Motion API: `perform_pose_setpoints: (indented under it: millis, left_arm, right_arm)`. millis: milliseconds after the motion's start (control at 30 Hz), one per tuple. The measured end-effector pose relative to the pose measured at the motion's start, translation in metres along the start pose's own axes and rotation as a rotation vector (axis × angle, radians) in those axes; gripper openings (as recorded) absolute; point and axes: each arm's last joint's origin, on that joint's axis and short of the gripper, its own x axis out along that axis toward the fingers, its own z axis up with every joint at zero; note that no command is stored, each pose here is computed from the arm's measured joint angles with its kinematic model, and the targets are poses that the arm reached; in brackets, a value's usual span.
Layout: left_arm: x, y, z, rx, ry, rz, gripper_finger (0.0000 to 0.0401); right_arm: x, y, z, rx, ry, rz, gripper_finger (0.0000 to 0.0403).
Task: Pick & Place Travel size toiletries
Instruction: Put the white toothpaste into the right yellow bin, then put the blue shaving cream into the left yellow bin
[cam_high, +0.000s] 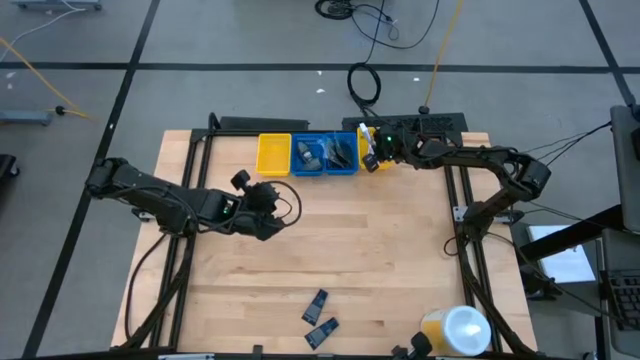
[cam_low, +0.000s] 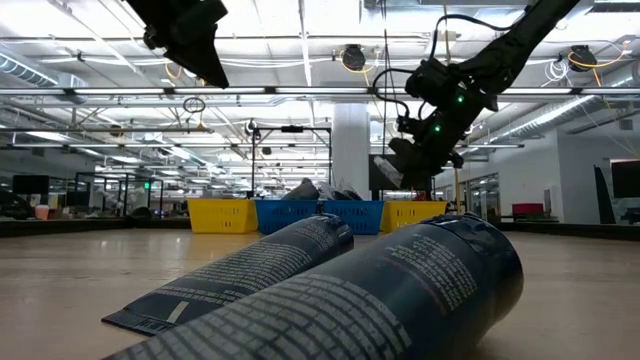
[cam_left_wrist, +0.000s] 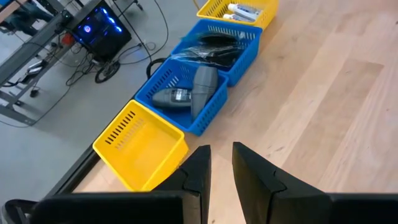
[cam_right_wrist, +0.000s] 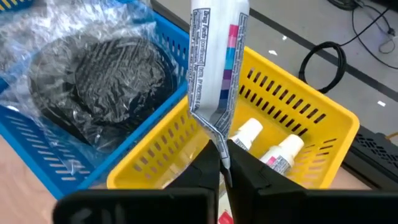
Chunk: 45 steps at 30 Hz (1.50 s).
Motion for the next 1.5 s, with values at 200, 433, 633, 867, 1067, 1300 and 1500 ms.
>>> perform_pose_setpoints:
  millis: [200,433,633,867,1067,1300,1500]
  left_arm:
    - [0.000,0.000,0.000,-0.016,-0.001,-0.001,0.0067]
    - [0.000,-0.002,0.003,-0.039,-0.021,-0.013,0.0067]
    - [0.000,-0.003,0.003,-0.045,-0.008,-0.044,0.0067]
    - [0.000,-0.015,0.009,-0.135,0.012,-0.283,0.0067]
    - [0.004,-0.041,0.006,-0.187,0.008,-0.561,0.0067]
    - [0.023,-0.088,-0.017,-0.167,0.133,-0.667,0.0067]
    - [0.045,-0.121,-0.040,-0.168,0.265,-0.739,0.0067]
  right_arm:
    - [0.000,-0.001,-0.002,-0.006,0.017,-0.030,0.0037]
    - [0.000,-0.001,-0.003,-0.015,0.025,-0.032,0.0077]
    - [0.000,0.000,-0.003,-0.012,0.026,-0.019,0.0098]
    - [-0.001,0.007,-0.002,-0.010,0.026,0.151,0.0107]
    - [-0.005,0.028,-0.002,-0.052,0.007,0.294,0.0107]
    - [-0.016,0.059,-0.005,-0.121,-0.011,0.399,0.0107]
    - [-0.024,0.082,-0.012,-0.175,-0.007,0.461,0.0107]
